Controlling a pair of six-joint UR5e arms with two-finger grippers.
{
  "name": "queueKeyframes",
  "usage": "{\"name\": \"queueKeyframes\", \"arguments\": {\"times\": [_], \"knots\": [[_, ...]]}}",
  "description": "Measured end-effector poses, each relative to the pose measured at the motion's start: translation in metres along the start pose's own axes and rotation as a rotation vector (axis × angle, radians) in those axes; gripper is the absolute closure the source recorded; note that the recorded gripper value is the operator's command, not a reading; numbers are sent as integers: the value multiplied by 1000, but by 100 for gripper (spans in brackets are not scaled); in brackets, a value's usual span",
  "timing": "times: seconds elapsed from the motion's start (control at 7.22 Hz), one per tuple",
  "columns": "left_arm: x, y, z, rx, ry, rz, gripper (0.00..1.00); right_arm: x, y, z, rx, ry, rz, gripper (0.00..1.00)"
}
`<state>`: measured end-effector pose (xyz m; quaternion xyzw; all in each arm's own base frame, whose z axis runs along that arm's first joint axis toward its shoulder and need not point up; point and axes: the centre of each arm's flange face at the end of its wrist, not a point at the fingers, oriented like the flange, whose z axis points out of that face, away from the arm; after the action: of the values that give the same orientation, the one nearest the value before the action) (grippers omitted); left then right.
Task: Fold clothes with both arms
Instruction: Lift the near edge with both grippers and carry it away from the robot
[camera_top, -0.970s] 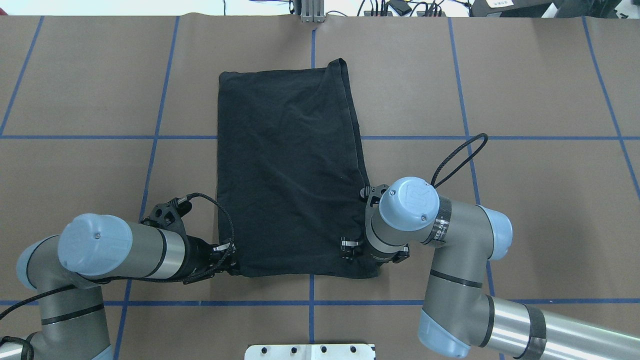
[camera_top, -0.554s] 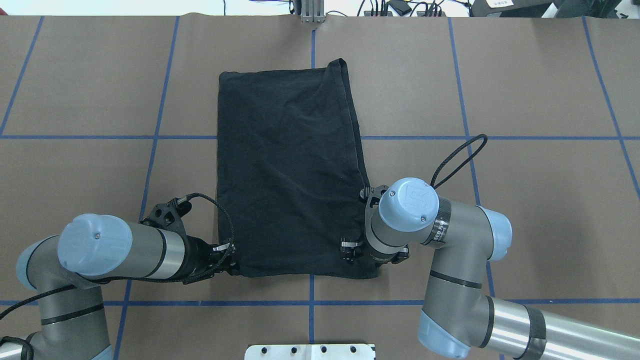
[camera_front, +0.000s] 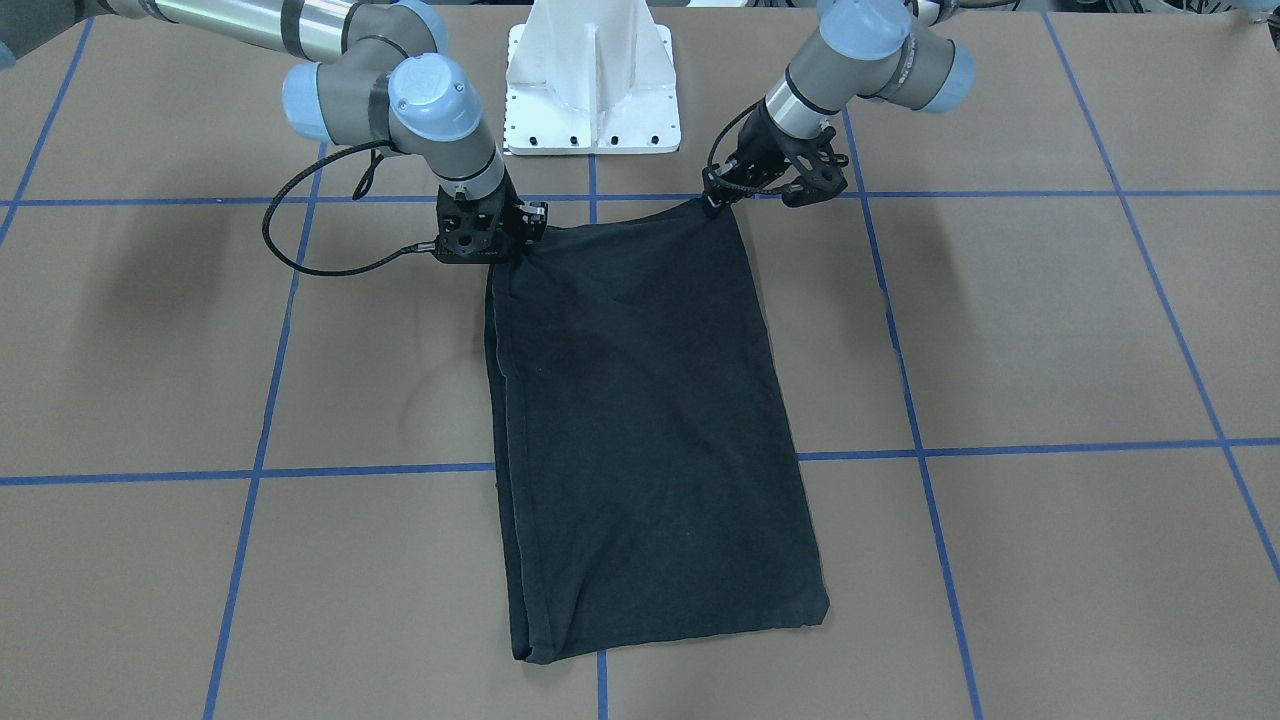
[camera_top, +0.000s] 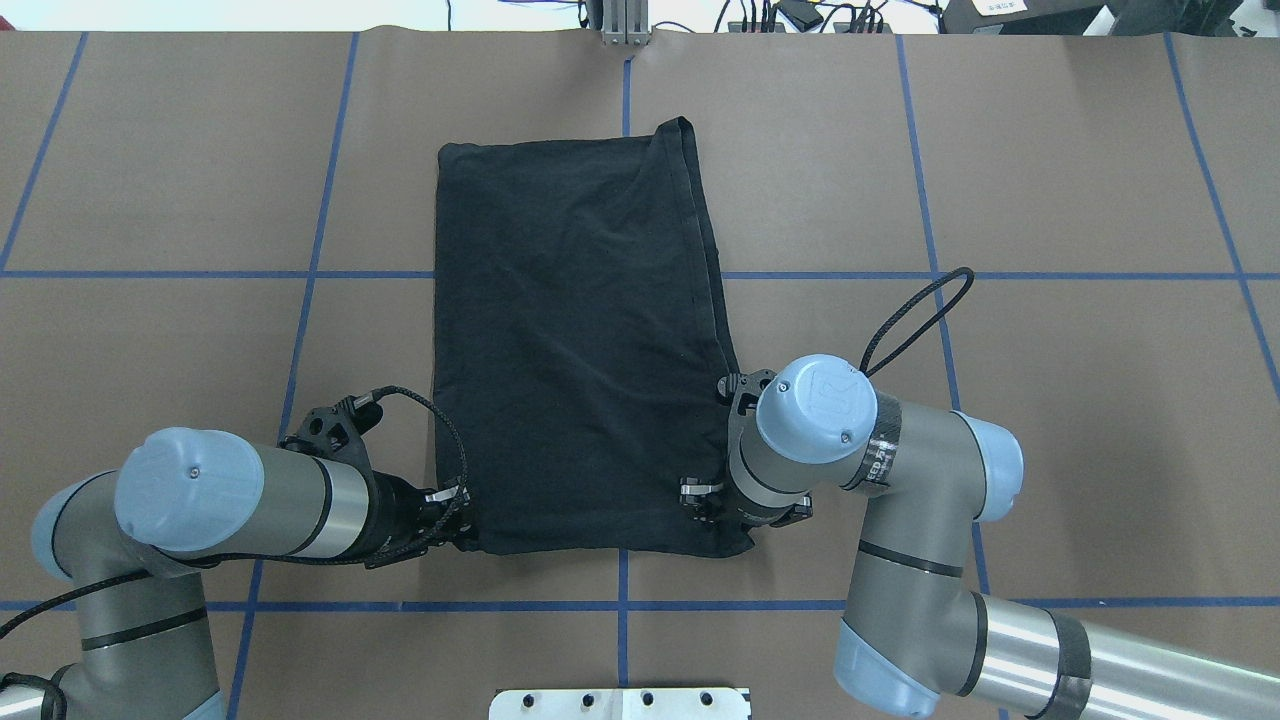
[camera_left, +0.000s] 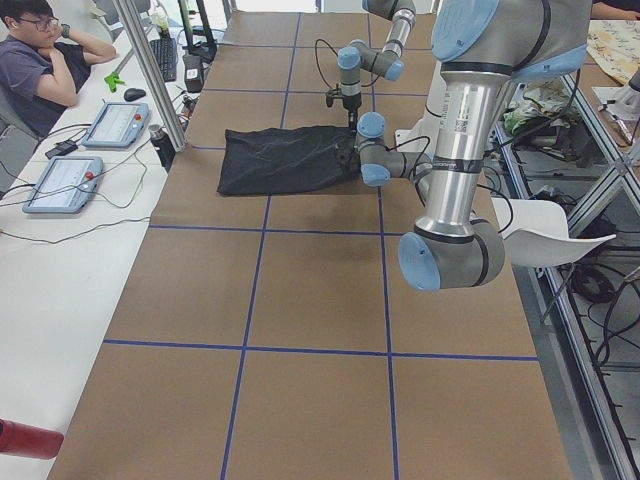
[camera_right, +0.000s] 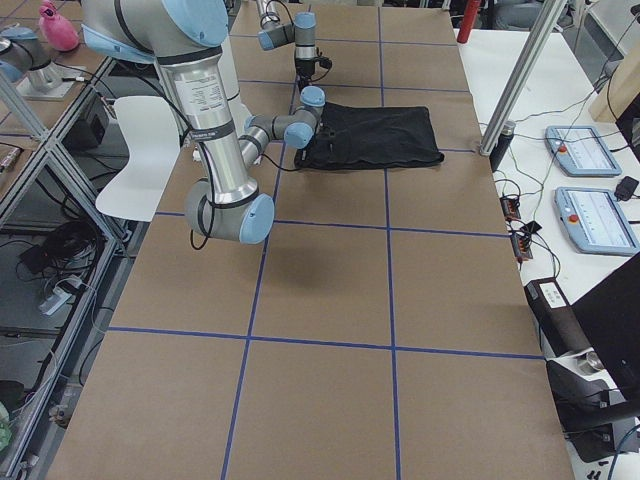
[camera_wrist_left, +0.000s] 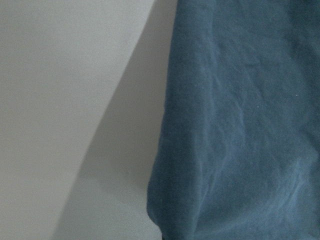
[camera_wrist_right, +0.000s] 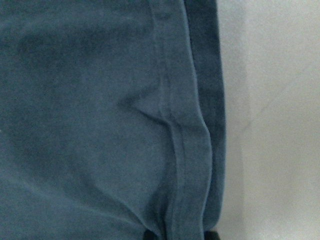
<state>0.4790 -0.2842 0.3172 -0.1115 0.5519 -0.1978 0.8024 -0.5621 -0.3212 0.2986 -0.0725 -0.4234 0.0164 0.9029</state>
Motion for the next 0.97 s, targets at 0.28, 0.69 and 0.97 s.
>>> {"name": "queueKeyframes", "arguments": {"times": [0.28,0.69,0.97], "knots": [[0,0,0,1,0,0,100,-4,0,-3,2,-7,12,100],[2,-2,-7,3,10,-1,100,-9,-2,-12,1,-25,31,100],[-1,0,-19,1,16,2,100,-4,8,-32,-52,-63,30,100]]}}
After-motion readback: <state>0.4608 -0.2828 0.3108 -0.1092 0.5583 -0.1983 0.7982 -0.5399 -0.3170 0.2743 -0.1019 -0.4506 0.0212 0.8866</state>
